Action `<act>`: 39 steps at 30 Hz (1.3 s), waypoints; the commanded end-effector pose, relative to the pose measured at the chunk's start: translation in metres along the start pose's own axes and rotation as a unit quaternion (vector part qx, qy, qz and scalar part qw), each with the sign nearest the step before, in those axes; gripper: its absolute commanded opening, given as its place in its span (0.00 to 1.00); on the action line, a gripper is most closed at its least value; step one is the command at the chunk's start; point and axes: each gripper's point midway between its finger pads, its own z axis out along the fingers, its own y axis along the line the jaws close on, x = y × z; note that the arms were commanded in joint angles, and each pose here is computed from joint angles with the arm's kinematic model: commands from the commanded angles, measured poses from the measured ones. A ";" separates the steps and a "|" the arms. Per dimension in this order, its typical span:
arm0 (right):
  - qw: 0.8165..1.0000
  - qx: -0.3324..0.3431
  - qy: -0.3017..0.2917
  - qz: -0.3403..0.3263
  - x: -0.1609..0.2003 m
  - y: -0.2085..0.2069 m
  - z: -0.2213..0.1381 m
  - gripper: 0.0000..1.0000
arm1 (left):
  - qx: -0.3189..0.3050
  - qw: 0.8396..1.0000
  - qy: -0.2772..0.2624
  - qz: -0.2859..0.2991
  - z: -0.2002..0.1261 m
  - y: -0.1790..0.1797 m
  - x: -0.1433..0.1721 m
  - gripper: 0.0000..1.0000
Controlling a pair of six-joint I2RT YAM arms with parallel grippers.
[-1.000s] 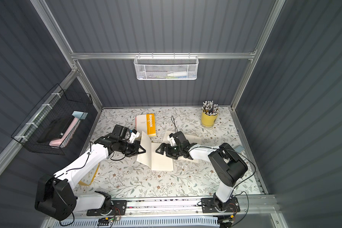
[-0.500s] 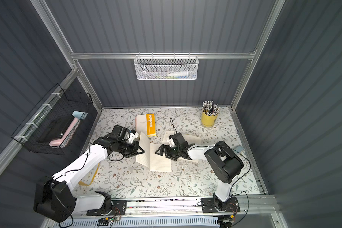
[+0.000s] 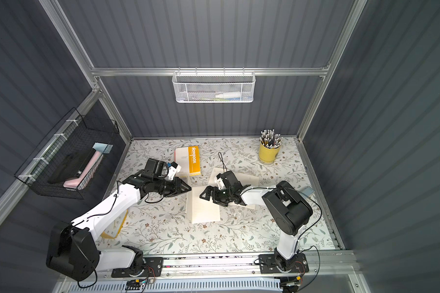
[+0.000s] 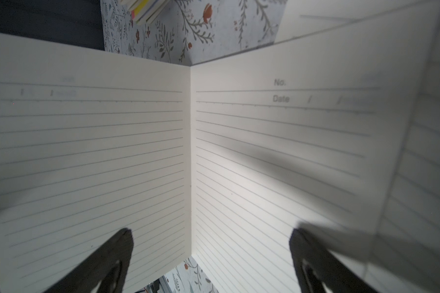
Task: Close the notebook
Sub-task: Close the notebook at the center of the board.
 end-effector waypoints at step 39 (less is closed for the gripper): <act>0.989 0.100 -0.098 -0.053 -0.009 0.016 -0.099 0.99 | 0.045 0.998 0.045 0.026 0.089 0.001 0.007 0.35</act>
